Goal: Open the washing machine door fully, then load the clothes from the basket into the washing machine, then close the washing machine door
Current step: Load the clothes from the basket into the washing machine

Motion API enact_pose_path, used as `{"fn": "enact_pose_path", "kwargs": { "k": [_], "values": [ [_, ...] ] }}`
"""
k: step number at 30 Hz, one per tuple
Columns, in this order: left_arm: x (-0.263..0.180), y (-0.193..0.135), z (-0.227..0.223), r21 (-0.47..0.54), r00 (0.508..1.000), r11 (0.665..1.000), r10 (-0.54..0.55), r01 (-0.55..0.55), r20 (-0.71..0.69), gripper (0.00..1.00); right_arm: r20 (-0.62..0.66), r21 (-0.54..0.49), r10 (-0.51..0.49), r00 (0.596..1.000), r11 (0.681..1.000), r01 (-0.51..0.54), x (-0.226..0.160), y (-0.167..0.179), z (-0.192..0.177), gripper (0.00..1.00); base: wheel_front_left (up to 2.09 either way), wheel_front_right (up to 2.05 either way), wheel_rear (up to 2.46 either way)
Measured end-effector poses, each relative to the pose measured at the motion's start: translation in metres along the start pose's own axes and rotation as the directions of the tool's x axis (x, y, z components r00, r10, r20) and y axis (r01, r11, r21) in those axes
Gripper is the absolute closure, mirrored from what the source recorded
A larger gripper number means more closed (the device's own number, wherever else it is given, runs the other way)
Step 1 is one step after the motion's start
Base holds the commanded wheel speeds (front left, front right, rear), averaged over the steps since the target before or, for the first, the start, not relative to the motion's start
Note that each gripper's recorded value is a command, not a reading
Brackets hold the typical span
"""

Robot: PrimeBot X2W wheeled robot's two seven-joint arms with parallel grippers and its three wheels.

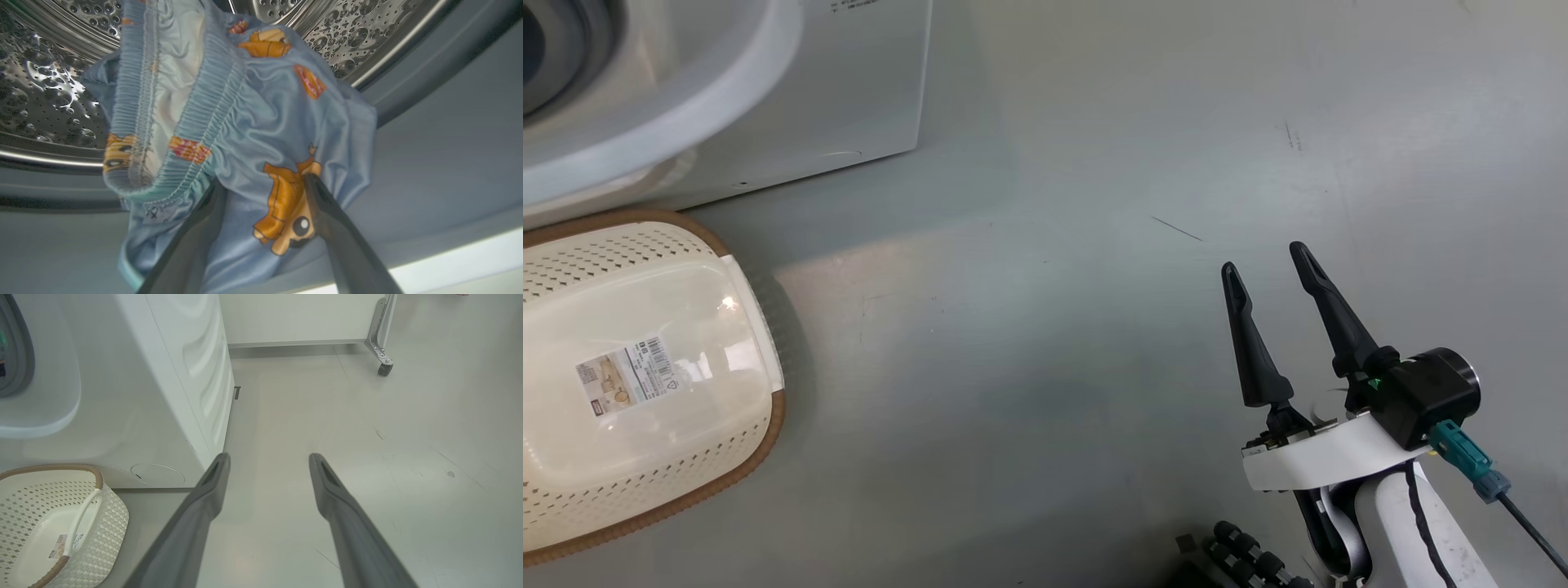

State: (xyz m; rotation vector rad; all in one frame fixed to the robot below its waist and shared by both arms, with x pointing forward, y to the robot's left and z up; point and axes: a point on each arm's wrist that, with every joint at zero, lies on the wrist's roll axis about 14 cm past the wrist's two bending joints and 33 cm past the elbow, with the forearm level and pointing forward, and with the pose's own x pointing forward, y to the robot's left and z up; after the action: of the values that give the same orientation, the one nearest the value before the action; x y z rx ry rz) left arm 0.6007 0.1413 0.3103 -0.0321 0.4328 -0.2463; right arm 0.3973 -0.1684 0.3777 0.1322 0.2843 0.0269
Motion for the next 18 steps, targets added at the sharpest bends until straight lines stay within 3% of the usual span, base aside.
{"fn": "enact_pose_path", "kwargs": {
  "k": [8, 10, 11, 12, 13, 18],
  "values": [
    [0.012, 0.005, 0.0, 0.019, 0.999, 1.0, 0.005, -0.005, -0.032, 0.0, -0.004, -0.003, -0.012, 1.0, 1.0, 0.012, 0.0, -0.002, -0.001, 0.0, 0.0, 0.0, 0.0],
    [0.014, 0.007, 0.0, 0.015, 0.999, 1.0, 0.01, -0.01, -0.044, 0.51, -0.004, -0.002, -0.008, 1.0, 1.0, 0.008, 0.0, -0.001, -0.001, 0.0, 0.0, 0.0, 0.0],
    [0.015, 0.007, 0.0, 0.014, 0.999, 1.0, 0.011, -0.01, -0.046, 0.67, -0.004, -0.001, -0.007, 1.0, 1.0, 0.007, 0.0, 0.0, -0.001, 0.0, 0.0, 0.0, 0.0],
    [0.016, 0.008, 0.0, 0.013, 0.999, 1.0, 0.011, -0.011, -0.047, 0.9, -0.003, -0.001, -0.006, 1.0, 1.0, 0.006, 0.0, 0.0, -0.001, 0.0, 0.0, 0.0, 0.0],
    [0.017, 0.008, 0.0, 0.012, 0.999, 1.0, 0.013, -0.013, -0.052, 1.0, -0.003, -0.001, -0.006, 1.0, 1.0, 0.006, 0.0, 0.0, -0.001, 0.0, 0.0, 0.0, 0.0],
    [0.019, 0.013, 0.004, 0.005, 0.999, 0.999, 0.033, -0.033, -0.038, 1.0, -0.001, -0.002, -0.011, 1.0, 1.0, 0.011, 0.0, 0.0, 0.0, 0.0, 0.0, 0.0, 0.0]
  ]
}}
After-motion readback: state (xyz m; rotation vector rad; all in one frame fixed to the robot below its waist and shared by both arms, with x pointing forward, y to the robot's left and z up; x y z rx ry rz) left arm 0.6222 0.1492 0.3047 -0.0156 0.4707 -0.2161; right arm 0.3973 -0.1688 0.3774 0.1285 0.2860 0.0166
